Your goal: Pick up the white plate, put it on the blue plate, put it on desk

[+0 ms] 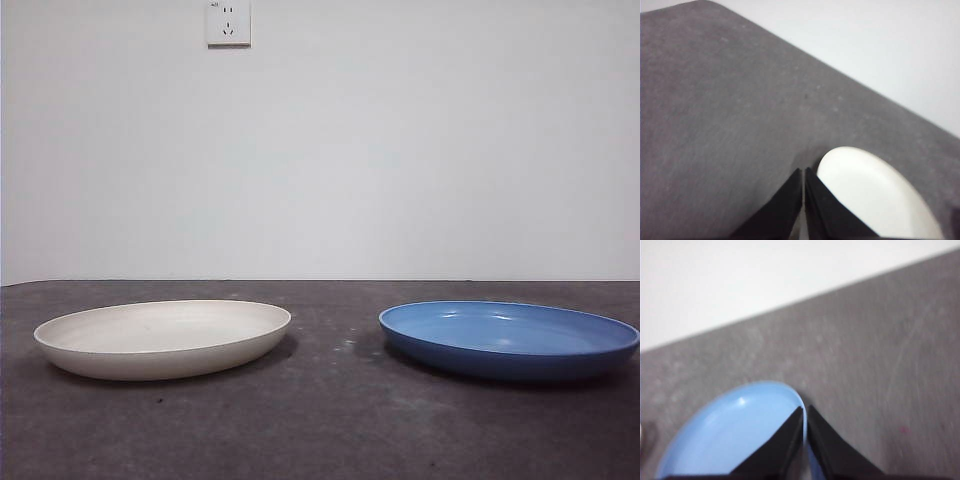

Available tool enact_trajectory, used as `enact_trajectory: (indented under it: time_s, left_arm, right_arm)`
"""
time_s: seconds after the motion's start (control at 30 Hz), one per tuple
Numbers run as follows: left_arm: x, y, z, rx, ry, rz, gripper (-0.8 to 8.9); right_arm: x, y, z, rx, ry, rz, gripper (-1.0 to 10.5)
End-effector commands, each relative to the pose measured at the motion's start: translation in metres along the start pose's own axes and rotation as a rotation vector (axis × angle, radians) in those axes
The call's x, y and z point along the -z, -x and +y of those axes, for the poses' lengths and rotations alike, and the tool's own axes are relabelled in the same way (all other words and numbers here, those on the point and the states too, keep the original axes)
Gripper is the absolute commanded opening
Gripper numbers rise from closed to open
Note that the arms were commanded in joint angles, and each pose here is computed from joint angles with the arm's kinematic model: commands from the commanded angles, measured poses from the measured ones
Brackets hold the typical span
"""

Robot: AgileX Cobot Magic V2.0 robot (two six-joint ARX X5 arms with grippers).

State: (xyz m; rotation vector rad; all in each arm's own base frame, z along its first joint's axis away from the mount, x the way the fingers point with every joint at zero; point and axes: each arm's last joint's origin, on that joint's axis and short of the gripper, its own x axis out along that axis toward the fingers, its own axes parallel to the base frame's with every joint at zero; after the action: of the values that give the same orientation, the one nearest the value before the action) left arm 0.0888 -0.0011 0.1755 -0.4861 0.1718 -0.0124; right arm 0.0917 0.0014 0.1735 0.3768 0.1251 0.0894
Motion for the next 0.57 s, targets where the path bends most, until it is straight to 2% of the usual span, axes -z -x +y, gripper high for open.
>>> enact_trajectory:
  time_s: [0.03,0.3,0.43,0.57]
  left_arm:
    - [-0.017,0.008,-0.009,0.023,0.007,-0.038,0.09]
    - [-0.061,0.021,-0.035,0.083,-0.079,-0.047,0.09]
    - [-0.081,0.02,-0.048,0.113,-0.165,0.044,0.09]
    - [-0.1,0.012,-0.06,0.176,-0.242,0.168,0.09]
  right_arm:
    - [-0.019,0.007,0.009,-0.029,-0.006,-0.068,0.1]
    - [-0.067,0.024,0.03,-0.036,0.061,-0.084,0.1]
    - [-0.092,0.025,0.041,-0.06,0.116,-0.024,0.1]
    - [-0.116,0.019,0.051,-0.103,0.164,0.096,0.1]
